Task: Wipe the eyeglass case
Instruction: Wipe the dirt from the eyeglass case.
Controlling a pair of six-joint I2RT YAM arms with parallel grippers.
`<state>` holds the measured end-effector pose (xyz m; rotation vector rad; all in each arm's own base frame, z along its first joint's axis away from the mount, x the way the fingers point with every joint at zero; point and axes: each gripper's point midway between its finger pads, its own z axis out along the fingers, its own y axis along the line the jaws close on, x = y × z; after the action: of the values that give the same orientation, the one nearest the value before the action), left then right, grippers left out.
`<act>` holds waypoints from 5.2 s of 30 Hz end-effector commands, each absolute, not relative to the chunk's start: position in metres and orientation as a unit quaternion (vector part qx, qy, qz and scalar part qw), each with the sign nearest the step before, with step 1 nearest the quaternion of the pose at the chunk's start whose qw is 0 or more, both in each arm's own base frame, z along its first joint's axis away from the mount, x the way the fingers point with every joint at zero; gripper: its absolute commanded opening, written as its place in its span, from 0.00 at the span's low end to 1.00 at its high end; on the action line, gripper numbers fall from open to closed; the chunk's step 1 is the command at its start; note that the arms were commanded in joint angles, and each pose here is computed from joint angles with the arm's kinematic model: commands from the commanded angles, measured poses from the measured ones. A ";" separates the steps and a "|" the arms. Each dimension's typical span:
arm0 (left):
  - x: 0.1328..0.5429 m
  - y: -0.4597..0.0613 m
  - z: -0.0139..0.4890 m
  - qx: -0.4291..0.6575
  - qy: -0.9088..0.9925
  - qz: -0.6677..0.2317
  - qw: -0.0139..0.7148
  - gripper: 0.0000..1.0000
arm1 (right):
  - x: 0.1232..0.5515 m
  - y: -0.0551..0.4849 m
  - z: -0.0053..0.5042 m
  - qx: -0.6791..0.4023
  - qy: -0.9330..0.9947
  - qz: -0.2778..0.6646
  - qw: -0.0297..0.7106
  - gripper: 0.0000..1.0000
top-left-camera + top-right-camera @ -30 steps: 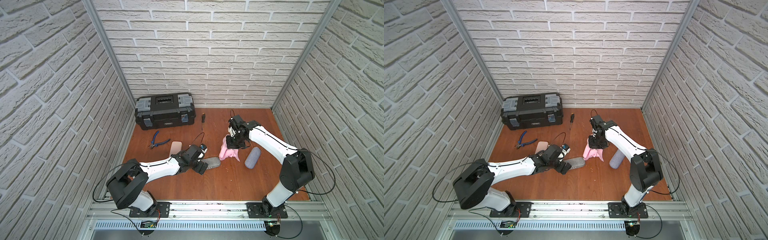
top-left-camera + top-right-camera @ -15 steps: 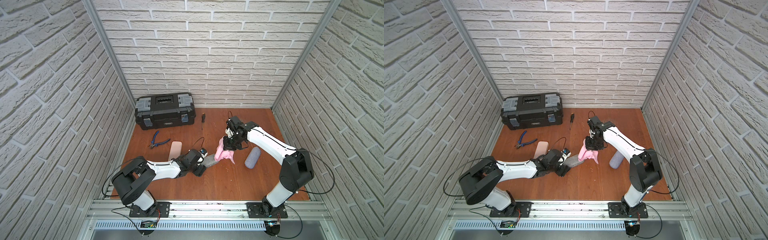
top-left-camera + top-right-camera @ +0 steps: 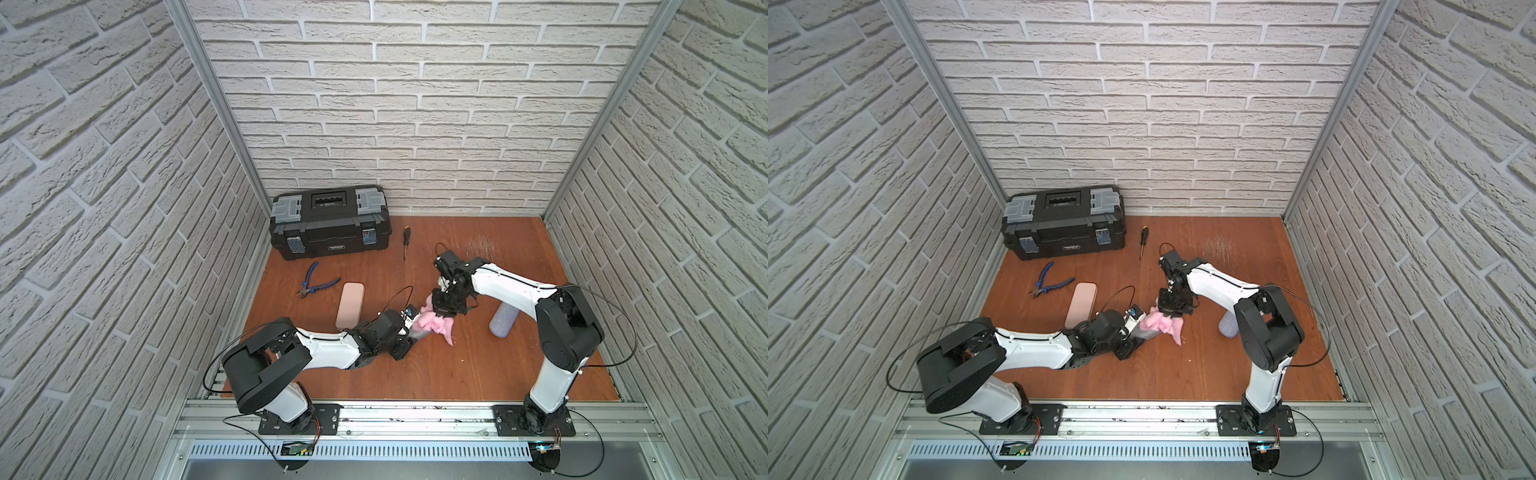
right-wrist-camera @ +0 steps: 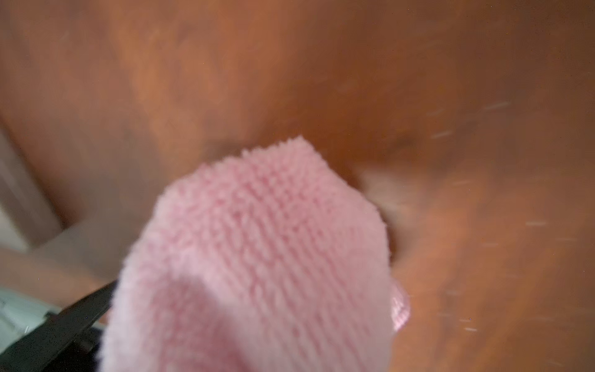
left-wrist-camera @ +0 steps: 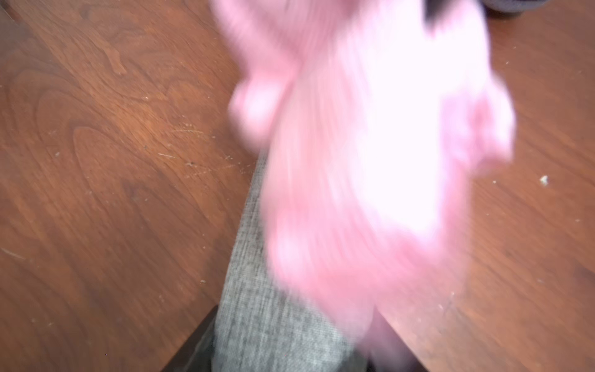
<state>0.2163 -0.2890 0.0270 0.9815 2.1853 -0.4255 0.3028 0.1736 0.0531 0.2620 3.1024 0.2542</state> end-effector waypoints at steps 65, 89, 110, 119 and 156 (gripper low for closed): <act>0.190 -0.260 0.039 0.391 0.808 0.038 0.440 0.26 | 0.319 0.125 0.113 -0.031 0.992 -0.072 0.094 0.02; 0.181 -0.267 0.040 0.411 0.784 0.096 0.455 0.25 | 0.326 0.185 0.119 -0.095 0.993 -0.014 0.075 0.02; 0.179 -0.253 0.043 0.401 0.770 0.210 0.451 0.22 | 0.330 0.158 0.055 -0.056 0.998 -0.023 0.004 0.02; 0.178 -0.259 0.040 0.394 0.798 0.130 0.437 0.21 | 0.291 0.293 0.105 -0.144 0.978 0.153 0.003 0.02; 0.178 -0.296 0.028 0.323 0.895 -0.155 0.264 0.18 | 0.247 0.310 0.060 -0.032 0.972 0.230 -0.026 0.02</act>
<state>0.1921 -0.2664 0.0232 0.7884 2.4082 -0.2279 0.2670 0.2226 0.0309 -0.0455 3.1648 0.1650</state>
